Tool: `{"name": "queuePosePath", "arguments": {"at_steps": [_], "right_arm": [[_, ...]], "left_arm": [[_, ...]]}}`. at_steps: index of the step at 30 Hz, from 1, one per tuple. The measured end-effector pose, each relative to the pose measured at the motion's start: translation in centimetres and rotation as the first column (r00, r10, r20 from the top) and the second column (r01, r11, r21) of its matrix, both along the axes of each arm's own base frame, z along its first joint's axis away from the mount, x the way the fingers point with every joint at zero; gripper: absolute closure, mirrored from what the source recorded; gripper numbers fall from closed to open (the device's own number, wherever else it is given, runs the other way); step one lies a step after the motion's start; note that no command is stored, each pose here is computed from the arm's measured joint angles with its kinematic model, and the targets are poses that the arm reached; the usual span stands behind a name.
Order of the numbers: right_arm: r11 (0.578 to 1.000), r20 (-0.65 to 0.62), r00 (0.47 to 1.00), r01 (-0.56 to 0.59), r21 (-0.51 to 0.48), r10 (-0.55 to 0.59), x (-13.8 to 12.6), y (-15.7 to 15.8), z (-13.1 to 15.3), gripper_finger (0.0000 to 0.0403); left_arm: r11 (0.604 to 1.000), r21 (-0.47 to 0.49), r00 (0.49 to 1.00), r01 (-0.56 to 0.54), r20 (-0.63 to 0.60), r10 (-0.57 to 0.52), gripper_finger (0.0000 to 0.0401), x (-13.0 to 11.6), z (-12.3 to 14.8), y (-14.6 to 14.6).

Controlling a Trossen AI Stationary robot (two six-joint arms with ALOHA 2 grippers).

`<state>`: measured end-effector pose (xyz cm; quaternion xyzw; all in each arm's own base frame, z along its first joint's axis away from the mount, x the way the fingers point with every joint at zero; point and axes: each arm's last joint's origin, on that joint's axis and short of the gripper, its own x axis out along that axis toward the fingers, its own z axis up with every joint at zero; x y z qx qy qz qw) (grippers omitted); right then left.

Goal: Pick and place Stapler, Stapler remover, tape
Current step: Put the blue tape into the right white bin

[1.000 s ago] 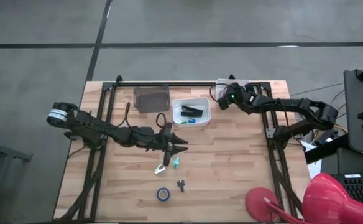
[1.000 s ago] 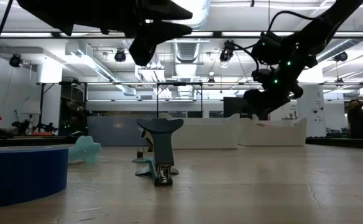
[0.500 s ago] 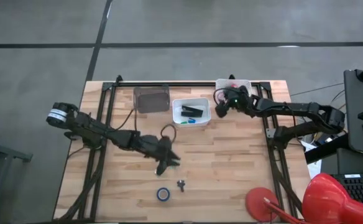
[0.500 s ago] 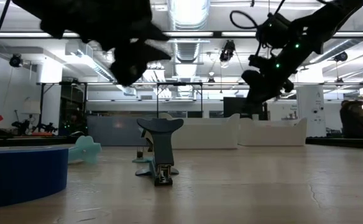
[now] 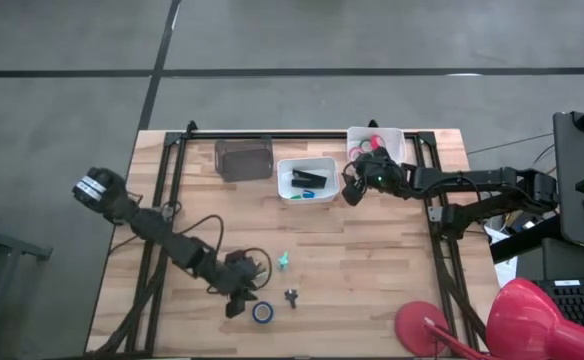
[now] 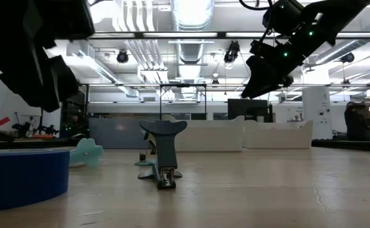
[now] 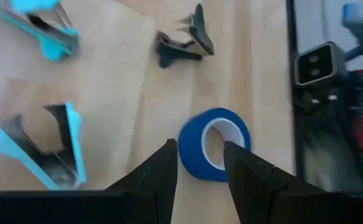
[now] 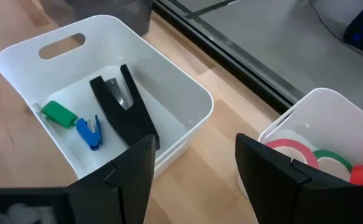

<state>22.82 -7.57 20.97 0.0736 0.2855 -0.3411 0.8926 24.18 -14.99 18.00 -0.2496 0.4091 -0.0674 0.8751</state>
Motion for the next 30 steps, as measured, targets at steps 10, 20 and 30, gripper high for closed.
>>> {"name": "queuePosePath", "arguments": {"at_steps": [10, 20, 30], "right_arm": [[1.000, 0.003, 1.000, 0.004, 0.000, -0.004, 0.0, 0.0, 0.0, 0.0190], [1.000, 0.005, 1.000, 0.004, 0.000, -0.004, 0.0, 0.0, 0.0, 0.0193], [1.000, 0.013, 1.000, -0.004, 0.014, 0.004, 0.1, 0.3, 0.0, 0.0195]], "left_arm": [[0.998, 0.048, 0.999, -0.042, 0.016, 0.042, 0.0268, 0.5, -0.7, -2.2], [0.993, 0.113, 0.993, 0.024, -0.114, -0.011, 0.0268, 2.6, -3.1, -3.8], [0.991, 0.126, 0.992, -0.050, -0.108, 0.064, 0.0321, 3.5, -3.5, -2.8]]}}
